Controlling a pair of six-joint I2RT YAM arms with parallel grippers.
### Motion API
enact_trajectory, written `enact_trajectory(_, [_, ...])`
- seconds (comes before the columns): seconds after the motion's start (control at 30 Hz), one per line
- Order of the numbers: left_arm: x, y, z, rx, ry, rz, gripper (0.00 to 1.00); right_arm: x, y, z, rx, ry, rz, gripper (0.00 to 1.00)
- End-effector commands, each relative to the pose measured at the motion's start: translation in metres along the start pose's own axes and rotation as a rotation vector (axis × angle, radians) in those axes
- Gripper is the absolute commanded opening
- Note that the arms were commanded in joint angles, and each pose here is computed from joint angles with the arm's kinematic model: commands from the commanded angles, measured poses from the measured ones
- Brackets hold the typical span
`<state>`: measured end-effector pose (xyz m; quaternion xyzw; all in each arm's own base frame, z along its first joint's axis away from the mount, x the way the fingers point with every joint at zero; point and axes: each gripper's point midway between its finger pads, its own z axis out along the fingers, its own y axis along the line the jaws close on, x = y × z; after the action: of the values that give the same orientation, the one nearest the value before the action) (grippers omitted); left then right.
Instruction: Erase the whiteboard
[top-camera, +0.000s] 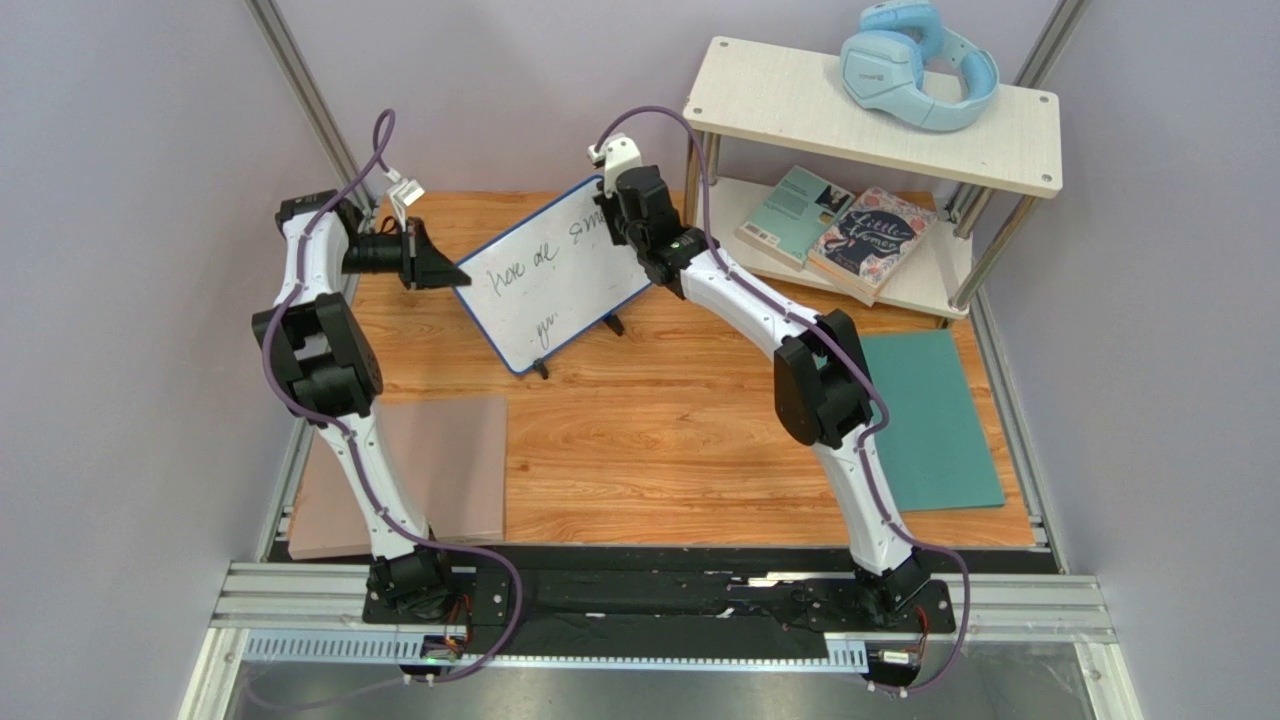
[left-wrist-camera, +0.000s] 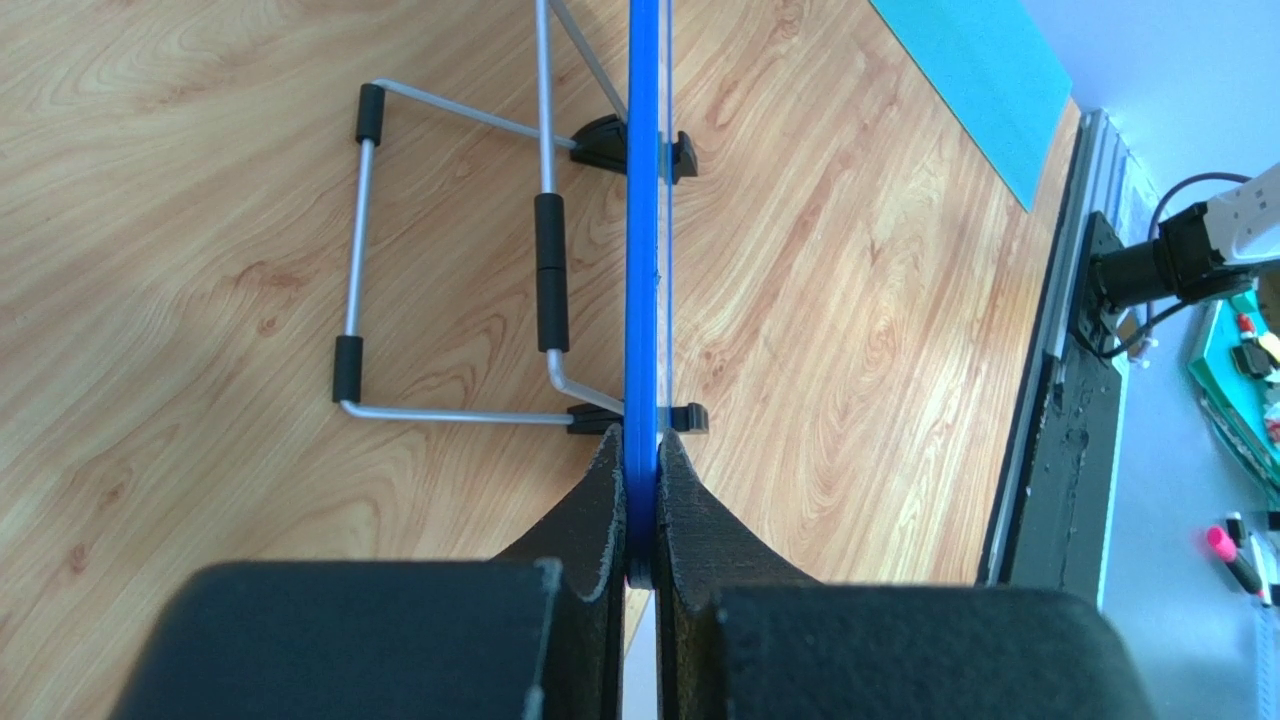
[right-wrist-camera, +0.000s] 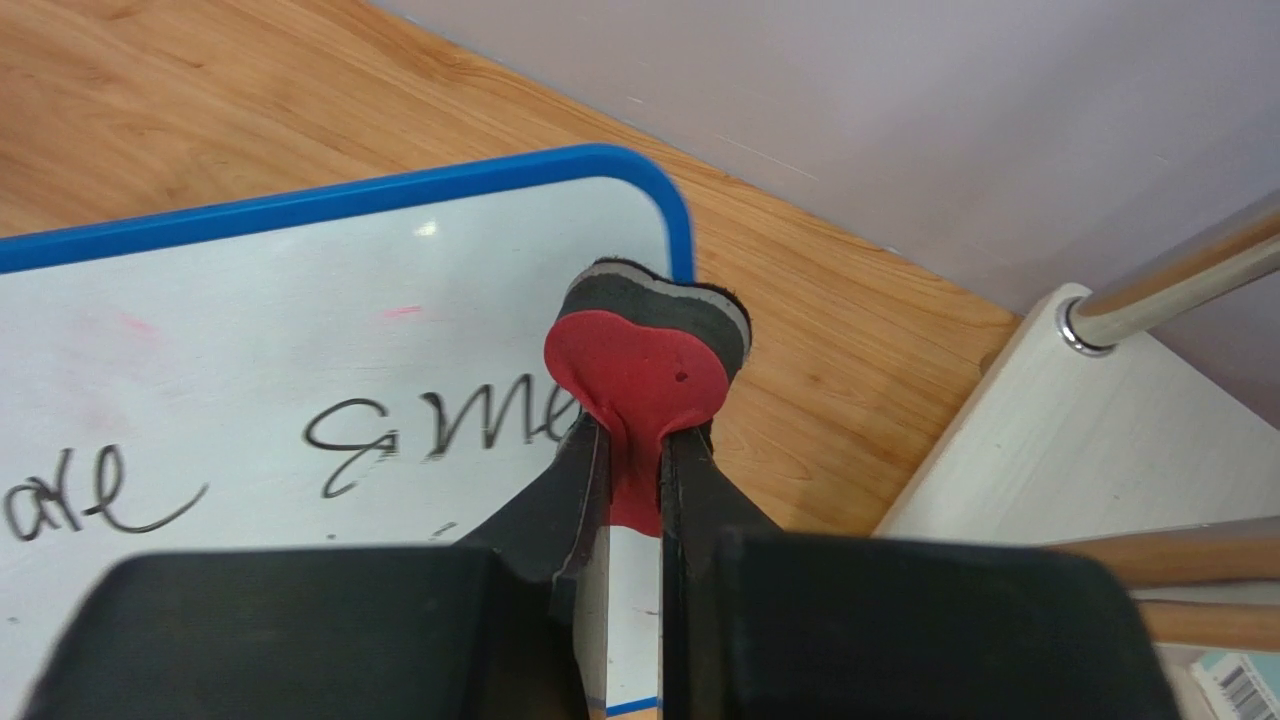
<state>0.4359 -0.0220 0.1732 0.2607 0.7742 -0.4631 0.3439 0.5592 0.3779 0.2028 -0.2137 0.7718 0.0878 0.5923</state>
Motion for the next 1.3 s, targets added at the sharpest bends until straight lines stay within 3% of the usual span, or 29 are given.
enact_trajectory(0.0, [0.026,-0.042,-0.004,0.058,0.110,-0.148,0.00,-0.020,-0.016,0.006,0.040,-0.061,0.018,0.00])
enact_trajectory(0.43, [0.023,-0.044,-0.006,0.054,0.116,-0.131,0.00,0.016,0.025,0.033,-0.100,-0.024,-0.059,0.00])
enact_trajectory(0.87, [0.026,-0.045,-0.005,0.059,0.135,-0.124,0.00,0.019,0.098,0.019,-0.378,0.015,-0.089,0.00])
enact_trajectory(1.27, [0.023,-0.046,-0.004,0.066,0.119,-0.135,0.00,0.059,0.169,-0.003,-0.513,0.099,-0.146,0.00])
